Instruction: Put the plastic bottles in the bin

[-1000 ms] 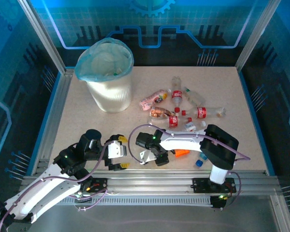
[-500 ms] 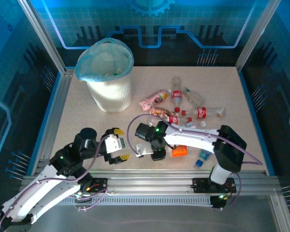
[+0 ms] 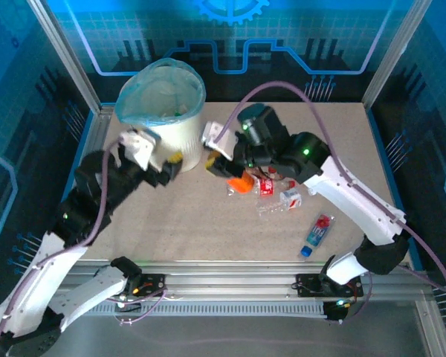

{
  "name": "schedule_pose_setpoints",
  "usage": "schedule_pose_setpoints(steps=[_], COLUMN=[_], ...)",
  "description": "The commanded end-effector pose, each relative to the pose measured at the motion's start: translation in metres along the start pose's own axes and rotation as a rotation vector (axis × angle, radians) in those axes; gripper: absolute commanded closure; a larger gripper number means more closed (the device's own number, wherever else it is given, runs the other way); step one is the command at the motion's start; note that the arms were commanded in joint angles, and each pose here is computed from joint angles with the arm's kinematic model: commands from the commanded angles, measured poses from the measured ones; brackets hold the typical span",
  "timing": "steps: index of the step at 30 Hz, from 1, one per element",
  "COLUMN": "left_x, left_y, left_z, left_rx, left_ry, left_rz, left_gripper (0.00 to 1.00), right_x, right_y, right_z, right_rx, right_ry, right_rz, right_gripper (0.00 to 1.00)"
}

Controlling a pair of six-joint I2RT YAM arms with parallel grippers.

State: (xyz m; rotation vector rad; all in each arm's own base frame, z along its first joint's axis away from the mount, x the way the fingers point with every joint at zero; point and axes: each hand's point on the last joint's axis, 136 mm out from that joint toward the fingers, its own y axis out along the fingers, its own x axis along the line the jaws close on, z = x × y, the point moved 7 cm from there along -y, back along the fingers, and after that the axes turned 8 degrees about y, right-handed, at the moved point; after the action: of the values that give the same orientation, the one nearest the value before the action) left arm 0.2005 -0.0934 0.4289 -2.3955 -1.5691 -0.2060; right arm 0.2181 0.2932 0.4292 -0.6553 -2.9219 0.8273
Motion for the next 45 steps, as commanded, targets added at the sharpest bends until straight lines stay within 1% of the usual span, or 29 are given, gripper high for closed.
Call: schedule_pose_setpoints(steps=[1,3,7,9,12,16,19,26,28,31,34,37,38,42,45], left_x=[0.029,0.043,0.069,0.078,0.086,0.092,0.093,0.100,0.101,0.100,0.101,0.102,0.102,0.102,0.103], left_y=[0.008,0.020,0.045,0.053,0.057,0.051,0.047,0.036,0.036,0.039,0.041,0.041,0.041,0.044,0.045], left_z=[-0.009,-0.017,-0.025,-0.028,-0.030,-0.026,-0.020,-0.008,-0.004,0.002,0.004,0.005,0.006,0.007,0.009], left_rx=[0.020,0.001,0.016,0.006,-0.019,-0.031,-0.049,-0.075,-0.075,-0.067,-0.062,-0.058,-0.058,-0.055,-0.048], left_ry=[-0.190,-0.250,-0.367,-0.389,-0.376,-0.378,-0.372,-0.395,-0.397,-0.397,-0.396,-0.396,-0.399,-0.407,-0.413], left_rz=[-0.083,-0.092,-0.102,-0.119,-0.158,-0.191,-0.220,-0.264,-0.269,-0.273,-0.275,-0.289,-0.287,-0.281,-0.283], left_gripper=[0.10,0.11,0.12,0.14,0.14,0.14,0.14,0.14,0.14,0.14,0.14,0.14,0.14,0.13,0.13], right_x=[-0.019,-0.029,-0.040,-0.045,-0.053,-0.065,-0.075,-0.093,-0.098,-0.110,-0.122,-0.131,-0.134,-0.144,-0.145], right_y=[0.006,0.012,0.033,0.042,0.058,0.081,0.105,0.147,0.160,0.182,0.203,0.214,0.216,0.227,0.228], right_z=[-0.048,-0.072,-0.112,-0.133,-0.150,-0.158,-0.155,-0.145,-0.140,-0.125,-0.107,-0.094,-0.090,-0.074,-0.069], right_rx=[-0.189,-0.254,-0.379,-0.449,-0.536,-0.631,-0.660,-0.722,-0.730,-0.705,-0.646,-0.599,-0.588,-0.529,-0.499], right_ry=[0.074,0.085,0.094,0.088,0.080,0.076,0.064,0.092,0.097,0.119,0.156,0.198,0.208,0.256,0.278], right_rz=[0.039,0.075,0.077,0.083,0.110,0.157,0.196,0.201,0.209,0.237,0.258,0.269,0.270,0.284,0.292], right_gripper=[0.68,0.68,0.68,0.68,0.68,0.69,0.68,0.68,0.66,0.64,0.64,0.62,0.60,0.47,0.40])
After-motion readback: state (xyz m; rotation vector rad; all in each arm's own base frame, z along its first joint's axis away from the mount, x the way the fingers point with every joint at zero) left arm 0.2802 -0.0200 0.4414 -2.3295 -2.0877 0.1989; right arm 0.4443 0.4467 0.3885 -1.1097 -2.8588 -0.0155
